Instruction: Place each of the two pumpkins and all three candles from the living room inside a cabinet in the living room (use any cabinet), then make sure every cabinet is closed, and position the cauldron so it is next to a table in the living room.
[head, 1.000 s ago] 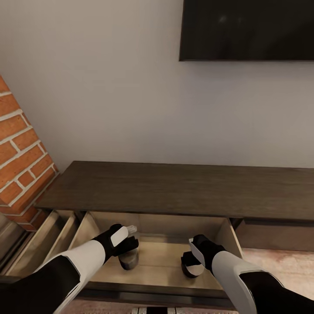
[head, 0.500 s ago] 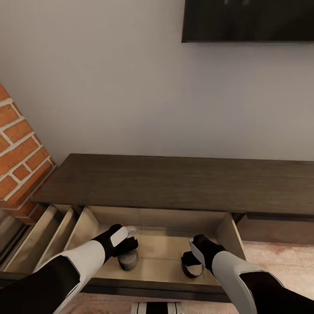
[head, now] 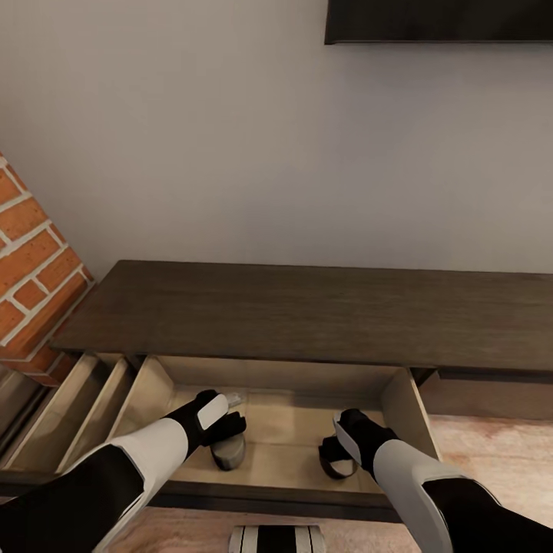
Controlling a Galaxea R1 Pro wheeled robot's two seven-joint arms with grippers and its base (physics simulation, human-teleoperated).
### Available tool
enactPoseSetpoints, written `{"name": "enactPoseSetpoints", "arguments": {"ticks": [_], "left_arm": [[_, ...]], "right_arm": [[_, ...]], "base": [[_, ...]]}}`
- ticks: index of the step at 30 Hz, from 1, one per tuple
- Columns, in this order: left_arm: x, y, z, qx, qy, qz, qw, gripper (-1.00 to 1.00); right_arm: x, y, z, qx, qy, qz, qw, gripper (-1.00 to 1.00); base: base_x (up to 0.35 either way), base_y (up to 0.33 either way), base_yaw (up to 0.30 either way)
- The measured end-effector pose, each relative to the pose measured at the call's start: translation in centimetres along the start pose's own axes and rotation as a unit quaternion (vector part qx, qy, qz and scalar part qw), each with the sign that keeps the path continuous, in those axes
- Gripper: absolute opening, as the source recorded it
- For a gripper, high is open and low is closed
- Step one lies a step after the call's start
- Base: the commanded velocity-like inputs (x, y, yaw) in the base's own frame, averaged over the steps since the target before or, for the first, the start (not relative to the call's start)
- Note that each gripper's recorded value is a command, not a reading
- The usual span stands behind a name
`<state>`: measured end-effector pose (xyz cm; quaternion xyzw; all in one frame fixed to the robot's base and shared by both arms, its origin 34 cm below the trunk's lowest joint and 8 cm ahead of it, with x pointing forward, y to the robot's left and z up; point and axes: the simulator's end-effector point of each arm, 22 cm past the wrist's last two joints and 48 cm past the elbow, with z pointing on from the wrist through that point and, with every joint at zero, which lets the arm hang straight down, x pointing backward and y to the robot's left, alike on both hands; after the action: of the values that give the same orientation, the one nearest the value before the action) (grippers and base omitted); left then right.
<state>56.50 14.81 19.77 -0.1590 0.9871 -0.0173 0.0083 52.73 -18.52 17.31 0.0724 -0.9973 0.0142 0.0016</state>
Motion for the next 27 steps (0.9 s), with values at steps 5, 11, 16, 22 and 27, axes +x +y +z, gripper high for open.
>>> {"name": "enactPoseSetpoints", "arguments": {"ticks": [5,11,16,22,27], "left_arm": [[0.0,-0.2,0.1,0.009,-0.003,0.027,0.9996,-1.00],[0.1,-1.4,0.1,0.043,0.000,0.021,0.9988,-1.00],[0.0,-1.7,0.1,0.054,0.000,0.016,0.9984,-1.00],[1.7,-2.4,0.7,0.080,0.017,-0.008,0.9966,1.00],[1.6,-2.3,0.8,0.079,0.015,-0.009,0.9967,1.00]], "right_arm": [[0.1,0.0,0.0,0.001,0.001,-0.002,1.0000,-1.00],[0.2,0.0,0.1,0.001,0.003,-0.003,1.0000,-1.00],[0.2,0.1,0.1,0.001,0.003,-0.003,1.0000,-1.00],[1.4,0.2,0.5,-0.001,0.016,-0.002,0.9999,1.00],[1.3,0.2,0.5,-0.001,0.016,-0.002,0.9999,1.00]], "base": [[0.000,0.000,0.000],[0.000,0.000,0.000],[0.000,0.000,0.000],[0.000,0.000,0.000],[0.000,0.000,0.000]]}}
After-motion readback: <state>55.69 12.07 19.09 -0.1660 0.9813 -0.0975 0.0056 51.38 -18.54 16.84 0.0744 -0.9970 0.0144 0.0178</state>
